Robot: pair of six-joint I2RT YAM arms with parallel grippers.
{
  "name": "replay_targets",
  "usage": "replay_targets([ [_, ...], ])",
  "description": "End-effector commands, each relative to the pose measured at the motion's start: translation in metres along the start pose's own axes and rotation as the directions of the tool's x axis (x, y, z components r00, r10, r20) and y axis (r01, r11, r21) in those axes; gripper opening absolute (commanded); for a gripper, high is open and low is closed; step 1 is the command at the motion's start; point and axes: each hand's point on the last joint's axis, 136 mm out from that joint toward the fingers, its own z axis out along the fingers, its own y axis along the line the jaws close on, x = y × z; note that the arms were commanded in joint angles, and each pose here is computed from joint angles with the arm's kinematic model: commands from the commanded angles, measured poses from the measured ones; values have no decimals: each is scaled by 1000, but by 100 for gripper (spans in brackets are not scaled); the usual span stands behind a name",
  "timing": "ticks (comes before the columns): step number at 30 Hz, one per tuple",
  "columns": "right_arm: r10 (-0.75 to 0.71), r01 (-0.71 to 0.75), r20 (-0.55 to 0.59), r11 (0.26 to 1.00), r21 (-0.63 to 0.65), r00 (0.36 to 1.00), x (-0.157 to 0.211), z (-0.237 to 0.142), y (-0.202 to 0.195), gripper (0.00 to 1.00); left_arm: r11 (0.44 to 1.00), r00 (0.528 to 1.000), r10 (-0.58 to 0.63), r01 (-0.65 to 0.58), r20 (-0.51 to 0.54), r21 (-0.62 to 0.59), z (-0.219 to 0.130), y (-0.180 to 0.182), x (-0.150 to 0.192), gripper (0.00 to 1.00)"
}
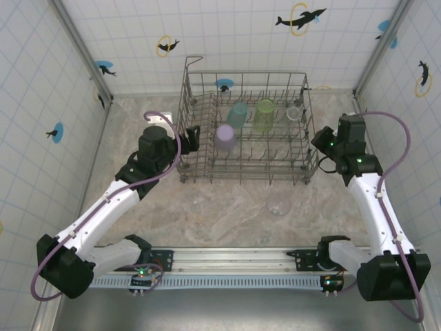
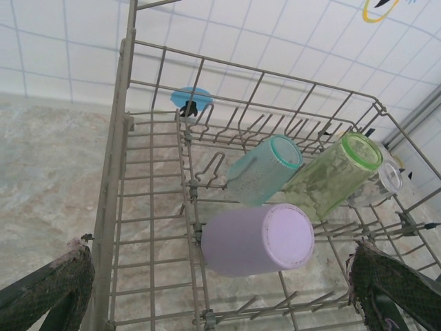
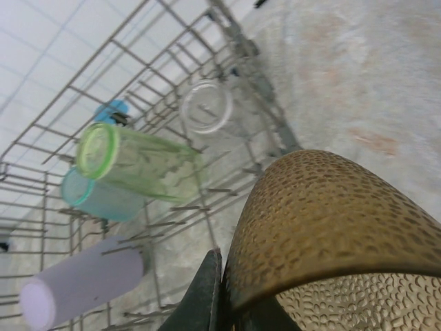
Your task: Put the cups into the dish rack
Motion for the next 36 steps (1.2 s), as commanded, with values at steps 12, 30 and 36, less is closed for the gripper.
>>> replay_targets([
  [12, -76, 80, 25, 922, -378, 997, 1, 4, 74, 0, 999, 1000, 16, -15, -11, 33, 16, -20, -30, 97],
  [30, -119, 41, -57, 687, -725, 991, 42, -2, 128, 0, 961, 971, -224, 235, -88, 147, 48, -54, -42, 97],
  [36, -162, 24, -96, 615, -788, 982, 59, 3, 145, 0, 939, 951, -283, 302, -127, 168, 60, -61, -37, 98],
])
